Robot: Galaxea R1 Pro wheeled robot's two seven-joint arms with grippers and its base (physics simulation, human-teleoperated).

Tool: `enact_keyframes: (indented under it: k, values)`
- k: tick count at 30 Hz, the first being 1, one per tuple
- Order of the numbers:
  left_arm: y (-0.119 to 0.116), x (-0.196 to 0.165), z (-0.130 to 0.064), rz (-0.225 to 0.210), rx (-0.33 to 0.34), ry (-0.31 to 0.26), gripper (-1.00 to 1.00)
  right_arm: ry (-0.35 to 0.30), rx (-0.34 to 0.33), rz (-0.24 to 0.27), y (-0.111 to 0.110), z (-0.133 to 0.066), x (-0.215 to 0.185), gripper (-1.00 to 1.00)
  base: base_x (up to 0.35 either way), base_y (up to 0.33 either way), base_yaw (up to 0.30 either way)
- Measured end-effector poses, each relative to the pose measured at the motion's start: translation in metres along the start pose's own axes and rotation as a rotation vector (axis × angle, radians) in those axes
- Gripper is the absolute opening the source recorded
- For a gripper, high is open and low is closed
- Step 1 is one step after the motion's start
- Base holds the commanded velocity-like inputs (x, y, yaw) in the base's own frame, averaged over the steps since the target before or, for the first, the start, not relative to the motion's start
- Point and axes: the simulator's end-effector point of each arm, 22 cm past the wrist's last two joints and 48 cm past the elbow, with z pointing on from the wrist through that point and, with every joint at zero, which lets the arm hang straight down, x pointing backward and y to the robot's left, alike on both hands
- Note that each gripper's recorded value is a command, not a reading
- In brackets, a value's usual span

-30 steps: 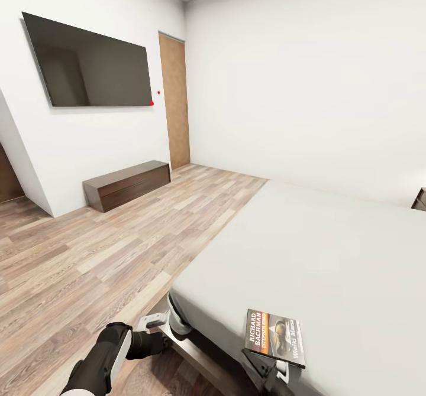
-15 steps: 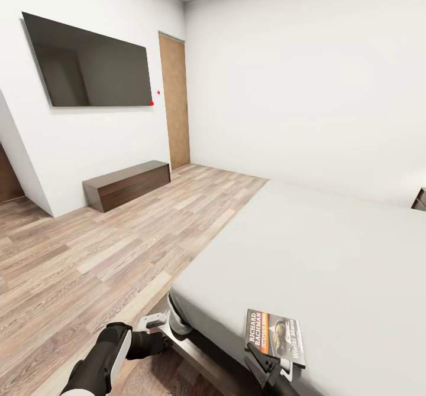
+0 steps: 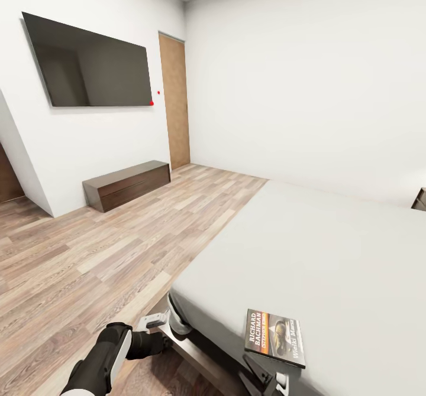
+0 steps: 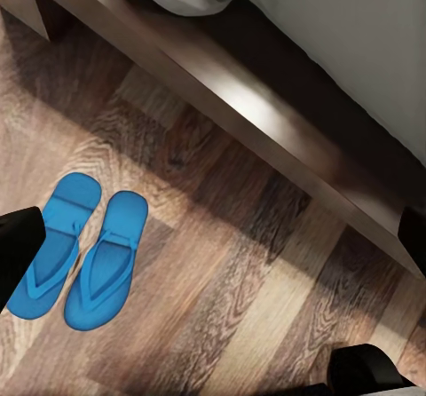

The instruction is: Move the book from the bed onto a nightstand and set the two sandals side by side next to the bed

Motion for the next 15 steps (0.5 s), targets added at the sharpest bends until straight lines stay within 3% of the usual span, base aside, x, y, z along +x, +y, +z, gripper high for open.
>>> enact_keyframes:
  k: [11,15]
  values:
    - [0.0,0.0,0.0,0.0,0.0,0.0,1.0,-0.006,0.001,0.007,-0.001,-0.001,0.0,1.0,0.0,0.0,0.0]
    - [0.0,0.0,0.0,0.0,0.0,0.0,1.0,-0.091,-0.02,0.026,0.003,-0.002,-0.018,1.0,0.0,0.0,0.0]
